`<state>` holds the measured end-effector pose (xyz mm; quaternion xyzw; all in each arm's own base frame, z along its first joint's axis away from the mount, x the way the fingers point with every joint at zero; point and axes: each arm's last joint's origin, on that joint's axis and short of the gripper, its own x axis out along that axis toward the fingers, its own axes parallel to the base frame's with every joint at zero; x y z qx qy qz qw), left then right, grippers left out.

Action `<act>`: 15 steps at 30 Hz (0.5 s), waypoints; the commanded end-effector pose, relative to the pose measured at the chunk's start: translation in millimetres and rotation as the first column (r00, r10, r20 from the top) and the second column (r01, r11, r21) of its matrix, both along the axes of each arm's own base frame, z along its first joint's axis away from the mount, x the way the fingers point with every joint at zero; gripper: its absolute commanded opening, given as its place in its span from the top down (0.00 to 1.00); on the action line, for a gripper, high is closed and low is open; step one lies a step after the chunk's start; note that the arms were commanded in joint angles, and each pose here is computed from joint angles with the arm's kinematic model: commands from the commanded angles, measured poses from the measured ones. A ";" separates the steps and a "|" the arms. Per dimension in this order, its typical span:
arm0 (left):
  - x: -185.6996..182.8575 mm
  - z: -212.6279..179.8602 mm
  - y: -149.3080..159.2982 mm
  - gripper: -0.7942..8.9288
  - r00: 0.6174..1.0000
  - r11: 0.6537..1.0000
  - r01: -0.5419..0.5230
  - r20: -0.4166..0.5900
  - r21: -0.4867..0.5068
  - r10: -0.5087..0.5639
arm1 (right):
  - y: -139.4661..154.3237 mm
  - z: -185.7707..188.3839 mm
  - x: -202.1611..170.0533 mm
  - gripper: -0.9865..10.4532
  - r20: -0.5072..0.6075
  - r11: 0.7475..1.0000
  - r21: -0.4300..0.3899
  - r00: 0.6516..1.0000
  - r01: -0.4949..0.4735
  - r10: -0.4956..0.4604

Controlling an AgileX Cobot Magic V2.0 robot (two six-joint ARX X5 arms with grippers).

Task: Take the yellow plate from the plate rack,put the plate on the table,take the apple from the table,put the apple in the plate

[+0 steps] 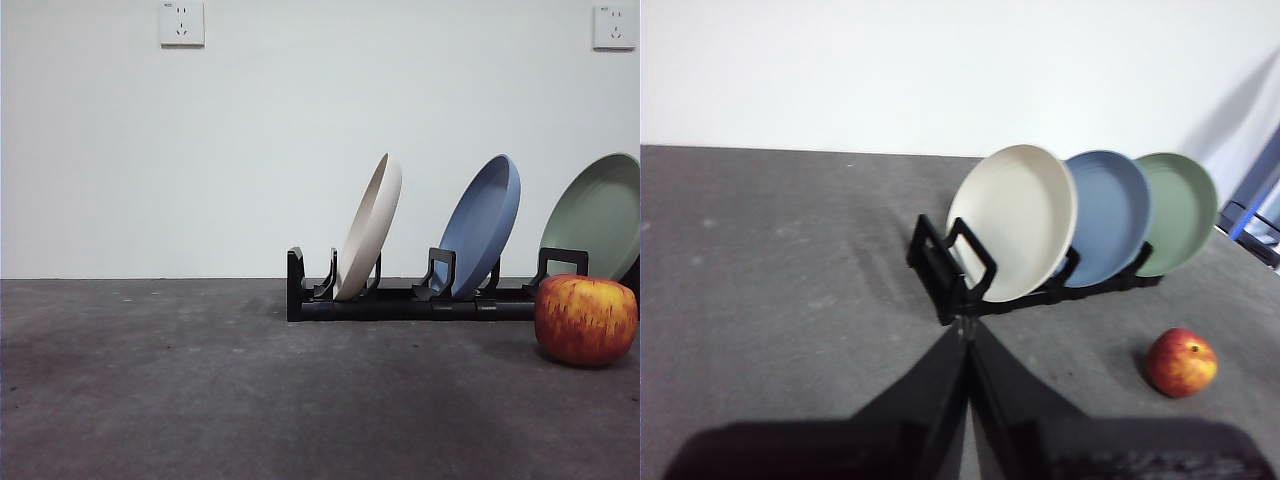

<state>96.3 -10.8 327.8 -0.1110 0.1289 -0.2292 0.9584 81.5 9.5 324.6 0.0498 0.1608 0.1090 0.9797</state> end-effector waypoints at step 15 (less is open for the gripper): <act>-5.3 48.2 -10.2 0.92 0.988 0.986 0.152 0.009 0.067 -0.153 | 1.7 55.6 1.4 0.91 -0.093 0.989 -0.104 0.991 -0.104 0.094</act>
